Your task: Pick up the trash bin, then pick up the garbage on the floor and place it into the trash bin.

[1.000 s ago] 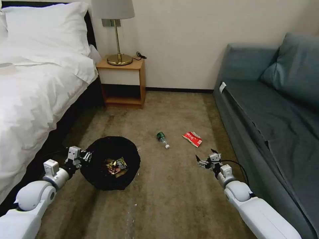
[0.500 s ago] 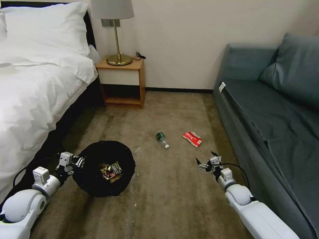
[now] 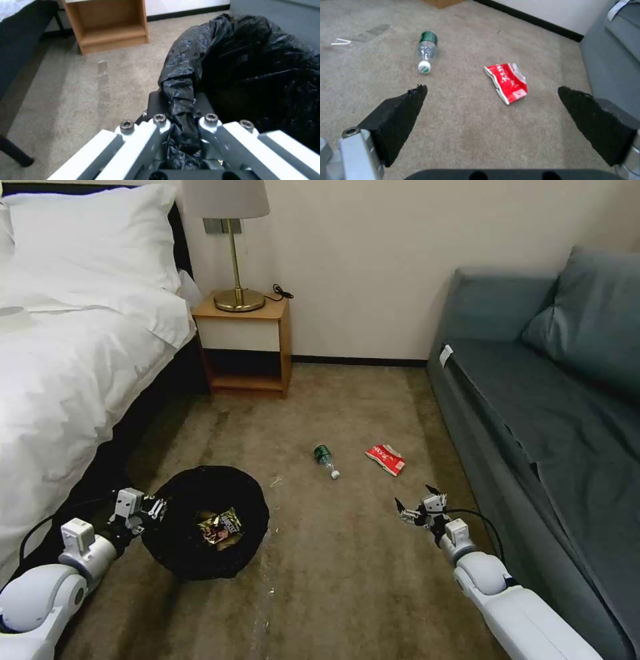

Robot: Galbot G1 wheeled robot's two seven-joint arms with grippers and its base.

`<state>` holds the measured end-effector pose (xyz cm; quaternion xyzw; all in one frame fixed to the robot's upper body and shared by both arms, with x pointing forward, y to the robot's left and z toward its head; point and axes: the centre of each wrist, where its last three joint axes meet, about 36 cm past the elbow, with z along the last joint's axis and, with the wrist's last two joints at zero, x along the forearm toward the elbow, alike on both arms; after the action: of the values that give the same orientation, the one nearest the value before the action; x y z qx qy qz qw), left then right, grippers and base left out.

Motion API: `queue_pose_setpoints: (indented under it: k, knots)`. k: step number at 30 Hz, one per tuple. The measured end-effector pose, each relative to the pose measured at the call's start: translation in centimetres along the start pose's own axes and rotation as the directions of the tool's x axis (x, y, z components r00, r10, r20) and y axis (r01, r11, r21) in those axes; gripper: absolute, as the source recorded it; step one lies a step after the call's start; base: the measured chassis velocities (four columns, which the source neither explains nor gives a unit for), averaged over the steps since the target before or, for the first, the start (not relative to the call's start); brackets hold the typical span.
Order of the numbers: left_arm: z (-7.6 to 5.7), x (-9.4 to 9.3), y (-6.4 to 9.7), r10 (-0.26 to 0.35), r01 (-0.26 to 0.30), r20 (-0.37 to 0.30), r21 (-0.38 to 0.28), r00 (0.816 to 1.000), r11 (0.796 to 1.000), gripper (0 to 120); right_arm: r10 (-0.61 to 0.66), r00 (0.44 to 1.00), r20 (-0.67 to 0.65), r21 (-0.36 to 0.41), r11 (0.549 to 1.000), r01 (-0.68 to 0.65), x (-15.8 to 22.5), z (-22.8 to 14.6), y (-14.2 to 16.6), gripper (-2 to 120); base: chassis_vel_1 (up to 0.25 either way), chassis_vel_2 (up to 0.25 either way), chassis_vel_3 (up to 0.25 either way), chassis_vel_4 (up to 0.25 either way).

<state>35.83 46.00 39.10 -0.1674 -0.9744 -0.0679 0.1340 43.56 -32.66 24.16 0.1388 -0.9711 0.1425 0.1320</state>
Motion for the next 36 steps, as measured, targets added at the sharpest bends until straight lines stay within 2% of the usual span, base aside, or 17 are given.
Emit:
queue_pose_setpoints:
  k: [6, 27, 36]
  knots:
    - [0.1, 0.1, 0.3, -0.004, 0.004, -0.004, -0.004, 1.000, 1.000, 4, 0.000, 1.000, 0.001, 0.002, 1.000, 0.000, -0.1, 0.0, 0.3, 100, 0.000, 0.000, 0.000, 0.000]
    - [-1.0, 0.4, 1.5, -0.011, 0.011, 0.003, -0.031, 1.000, 0.999, 4, -0.001, 1.000, -0.008, 0.015, 1.000, 0.001, 0.2, 0.6, 0.2, 100, 0.000, 0.000, 0.000, 0.000]
    - [-1.0, 0.5, 1.9, -0.020, 0.020, 0.003, -0.028, 1.000, 0.999, 4, -0.005, 1.000, -0.012, 0.016, 1.000, 0.005, -0.1, 0.9, 0.6, 100, -0.092, 0.082, 0.092, -0.084]
